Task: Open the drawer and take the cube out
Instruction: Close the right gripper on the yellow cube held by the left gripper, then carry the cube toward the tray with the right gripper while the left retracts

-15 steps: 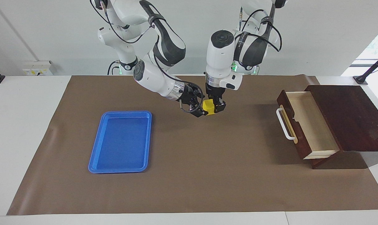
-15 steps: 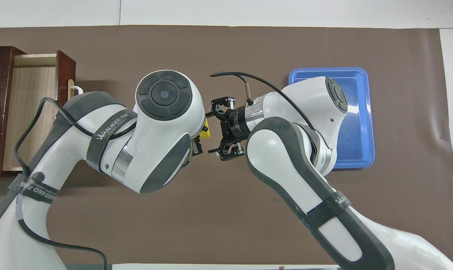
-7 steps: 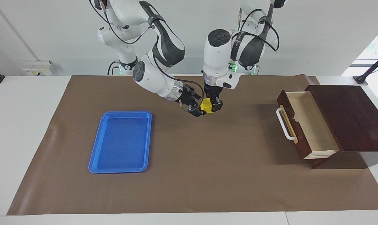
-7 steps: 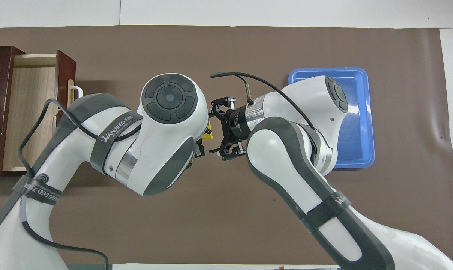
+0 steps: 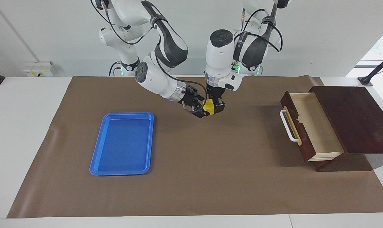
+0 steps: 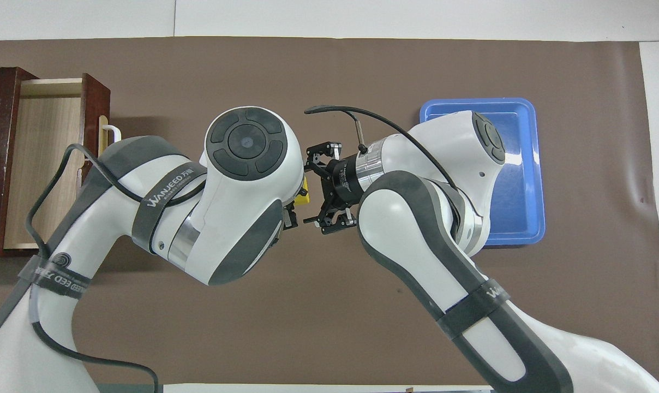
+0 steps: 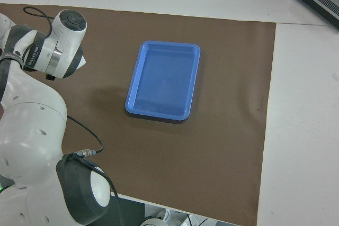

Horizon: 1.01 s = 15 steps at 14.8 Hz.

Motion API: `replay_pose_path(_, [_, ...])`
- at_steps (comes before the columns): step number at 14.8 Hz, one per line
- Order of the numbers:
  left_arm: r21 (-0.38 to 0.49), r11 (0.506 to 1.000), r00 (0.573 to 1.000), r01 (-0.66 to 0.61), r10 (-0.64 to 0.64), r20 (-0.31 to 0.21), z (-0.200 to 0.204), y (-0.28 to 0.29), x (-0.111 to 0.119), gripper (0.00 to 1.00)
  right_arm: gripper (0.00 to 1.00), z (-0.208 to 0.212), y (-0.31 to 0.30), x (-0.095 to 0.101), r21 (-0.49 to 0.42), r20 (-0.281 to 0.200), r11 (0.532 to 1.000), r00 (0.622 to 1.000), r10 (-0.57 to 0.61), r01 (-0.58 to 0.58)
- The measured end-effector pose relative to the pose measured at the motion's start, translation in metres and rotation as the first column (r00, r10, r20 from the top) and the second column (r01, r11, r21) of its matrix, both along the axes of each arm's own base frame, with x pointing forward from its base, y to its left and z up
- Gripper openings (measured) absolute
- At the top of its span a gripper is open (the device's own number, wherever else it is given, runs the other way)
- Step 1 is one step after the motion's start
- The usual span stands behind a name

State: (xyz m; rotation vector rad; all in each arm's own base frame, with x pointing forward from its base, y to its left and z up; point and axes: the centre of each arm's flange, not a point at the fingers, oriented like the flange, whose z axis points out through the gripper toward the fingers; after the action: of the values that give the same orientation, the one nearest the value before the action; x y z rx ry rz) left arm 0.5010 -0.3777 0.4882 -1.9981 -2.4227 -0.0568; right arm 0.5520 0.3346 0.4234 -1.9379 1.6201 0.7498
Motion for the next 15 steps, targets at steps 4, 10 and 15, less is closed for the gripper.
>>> replay_pose_path(4, [0.0,1.0,1.0,0.025,-0.025,-0.001,0.0,-0.0027,-0.002,0.57,0.91,0.0005,0.0001,0.0002,0.0,-0.005,1.0,1.0,-0.006,0.006])
replay_pose_path(10, [0.002,0.998,0.998,0.066,-0.066,-0.005,-0.0012,-0.0051,-0.0044,0.57,0.56,0.0018,-0.002,0.0027,0.0,-0.007,1.0,1.0,-0.026,0.026])
replay_pose_path(15, [0.002,0.998,0.998,0.066,-0.066,-0.005,-0.0012,-0.0051,-0.0044,0.57,0.56,0.0018,-0.002,0.0027,0.0,-0.007,1.0,1.0,-0.026,0.026])
